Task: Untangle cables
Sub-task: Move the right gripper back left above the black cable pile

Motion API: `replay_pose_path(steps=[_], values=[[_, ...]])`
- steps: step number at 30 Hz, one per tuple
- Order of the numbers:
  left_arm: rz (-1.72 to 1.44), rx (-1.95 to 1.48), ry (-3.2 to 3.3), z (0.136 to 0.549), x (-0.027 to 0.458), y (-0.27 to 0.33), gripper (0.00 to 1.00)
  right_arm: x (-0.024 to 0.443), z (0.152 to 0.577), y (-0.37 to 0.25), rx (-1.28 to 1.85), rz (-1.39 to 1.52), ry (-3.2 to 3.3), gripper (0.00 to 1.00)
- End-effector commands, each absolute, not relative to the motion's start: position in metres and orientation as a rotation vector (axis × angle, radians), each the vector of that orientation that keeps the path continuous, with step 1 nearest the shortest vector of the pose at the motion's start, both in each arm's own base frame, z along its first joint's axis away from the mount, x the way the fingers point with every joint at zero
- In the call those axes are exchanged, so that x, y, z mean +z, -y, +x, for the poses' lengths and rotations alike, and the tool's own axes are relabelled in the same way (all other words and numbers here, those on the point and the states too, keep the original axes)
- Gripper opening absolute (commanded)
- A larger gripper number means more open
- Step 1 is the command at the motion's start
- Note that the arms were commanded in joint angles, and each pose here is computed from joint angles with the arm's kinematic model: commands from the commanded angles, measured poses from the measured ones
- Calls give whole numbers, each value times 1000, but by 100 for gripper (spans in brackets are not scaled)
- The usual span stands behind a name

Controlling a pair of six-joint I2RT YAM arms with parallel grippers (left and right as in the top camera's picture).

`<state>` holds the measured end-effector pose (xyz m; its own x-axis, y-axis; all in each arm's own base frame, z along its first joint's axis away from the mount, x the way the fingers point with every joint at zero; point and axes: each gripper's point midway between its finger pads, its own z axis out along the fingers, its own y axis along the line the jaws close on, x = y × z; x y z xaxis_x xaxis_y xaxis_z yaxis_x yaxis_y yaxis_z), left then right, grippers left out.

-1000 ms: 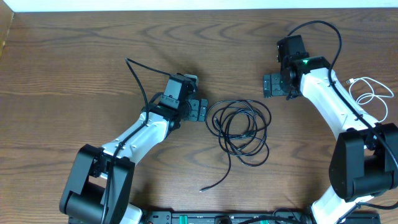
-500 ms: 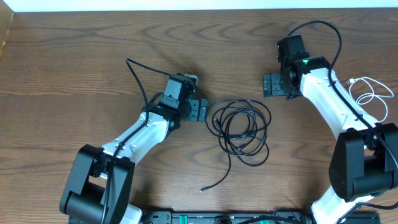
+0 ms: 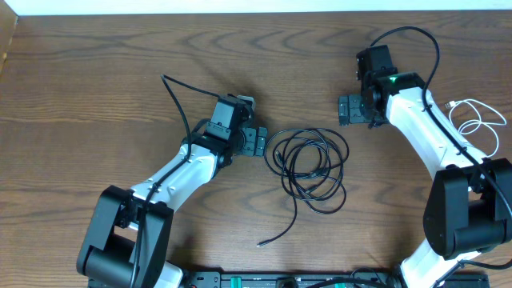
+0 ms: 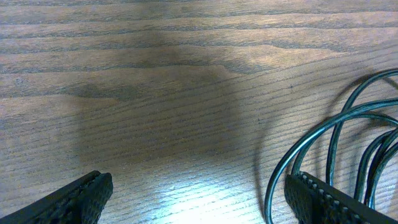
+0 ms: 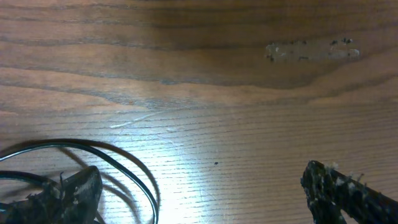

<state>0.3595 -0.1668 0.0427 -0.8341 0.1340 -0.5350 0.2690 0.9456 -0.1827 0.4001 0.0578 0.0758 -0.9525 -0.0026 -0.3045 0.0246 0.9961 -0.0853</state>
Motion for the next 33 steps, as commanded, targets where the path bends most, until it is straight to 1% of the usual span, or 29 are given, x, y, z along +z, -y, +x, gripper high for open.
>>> replay_pose_path(steps=[1,21,24,28,29,31,33], values=[[286,-316,-2574,358,38,164,94,82,405,-61,-118,-3,-2813,99],[283,-325,-2542,364,42,166,94,82,405,-61,-118,-4,-2813,99],[283,-324,-2543,364,42,166,91,82,406,-62,-115,-4,-2809,99],[283,-324,-2544,364,42,166,71,82,407,-62,-110,-4,-2807,99],[283,-324,-2544,364,42,166,63,82,407,-62,-110,-4,-2807,99],[283,-324,-2544,364,42,166,56,82,407,-62,-110,-4,-2807,99],[283,-324,-2544,364,42,166,47,82,407,-62,-109,-4,-2807,99]])
